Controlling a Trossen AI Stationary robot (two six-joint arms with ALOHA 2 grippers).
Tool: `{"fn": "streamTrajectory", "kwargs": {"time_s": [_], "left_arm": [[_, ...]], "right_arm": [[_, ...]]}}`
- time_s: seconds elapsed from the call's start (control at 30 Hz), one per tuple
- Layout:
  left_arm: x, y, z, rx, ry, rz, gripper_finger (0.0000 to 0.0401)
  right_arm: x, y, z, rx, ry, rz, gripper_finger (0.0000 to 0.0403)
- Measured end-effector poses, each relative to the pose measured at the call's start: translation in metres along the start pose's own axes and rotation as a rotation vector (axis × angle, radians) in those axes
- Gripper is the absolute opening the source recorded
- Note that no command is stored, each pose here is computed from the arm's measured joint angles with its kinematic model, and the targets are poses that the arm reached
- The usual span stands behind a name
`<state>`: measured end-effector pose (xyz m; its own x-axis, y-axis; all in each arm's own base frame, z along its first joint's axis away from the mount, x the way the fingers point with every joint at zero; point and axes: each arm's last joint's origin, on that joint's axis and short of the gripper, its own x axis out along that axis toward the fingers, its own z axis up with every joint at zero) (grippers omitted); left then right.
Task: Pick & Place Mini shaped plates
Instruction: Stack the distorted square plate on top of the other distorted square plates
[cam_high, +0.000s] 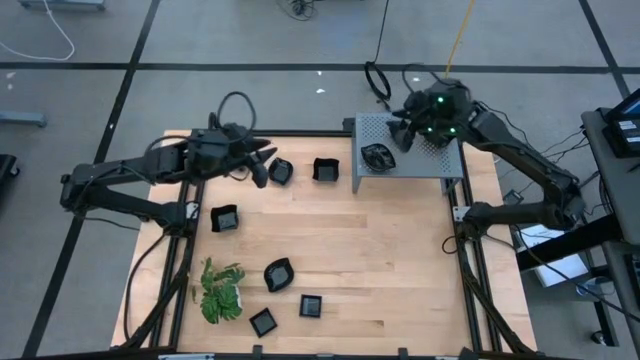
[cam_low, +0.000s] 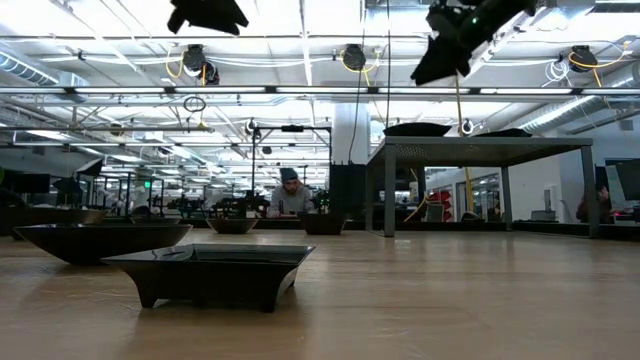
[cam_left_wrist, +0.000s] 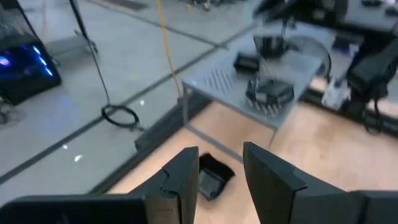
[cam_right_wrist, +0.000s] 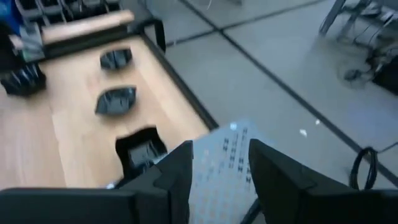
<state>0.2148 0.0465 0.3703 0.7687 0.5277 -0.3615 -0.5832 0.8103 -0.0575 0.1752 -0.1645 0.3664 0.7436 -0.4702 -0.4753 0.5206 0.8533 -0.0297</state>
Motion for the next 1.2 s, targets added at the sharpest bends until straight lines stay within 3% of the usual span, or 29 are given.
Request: {"fn": "streamTrajectory", "kwargs": {"time_s": [0.1, 0.33, 0.5, 0.73, 1.03, 1.2], "left_arm": [[0.02, -0.005, -0.008, 0.043, 0.076, -0.018, 0.0129], [0.077, -0.011, -0.035, 0.317, 0.256, 0.004, 0.0129], [0.122, -0.011, -0.063, 0.424, 0.402, -0.066, 0.0129], [0.177, -0.02, -0.096, 0.634, 0.415, -0.13, 0.0129], [0.217, -0.03, -0.127, 0.641, 0.375, -0.233, 0.0129], [0.234, -0.031, -0.143, 0.632, 0.367, -0.228, 0.0129]], "right_arm": [[-0.01, 0.001, 0.004, 0.022, -0.054, -0.006, 0.014], [-0.018, 0.003, 0.007, 0.027, -0.084, -0.009, 0.0139], [-0.018, 0.003, 0.006, 0.028, -0.078, -0.008, 0.0135], [-0.018, 0.003, 0.006, 0.028, -0.078, -0.008, 0.0133], [-0.018, 0.003, 0.006, -0.003, -0.078, -0.009, 0.0131], [-0.018, 0.002, 0.006, -0.009, -0.078, -0.01, 0.013]]}}
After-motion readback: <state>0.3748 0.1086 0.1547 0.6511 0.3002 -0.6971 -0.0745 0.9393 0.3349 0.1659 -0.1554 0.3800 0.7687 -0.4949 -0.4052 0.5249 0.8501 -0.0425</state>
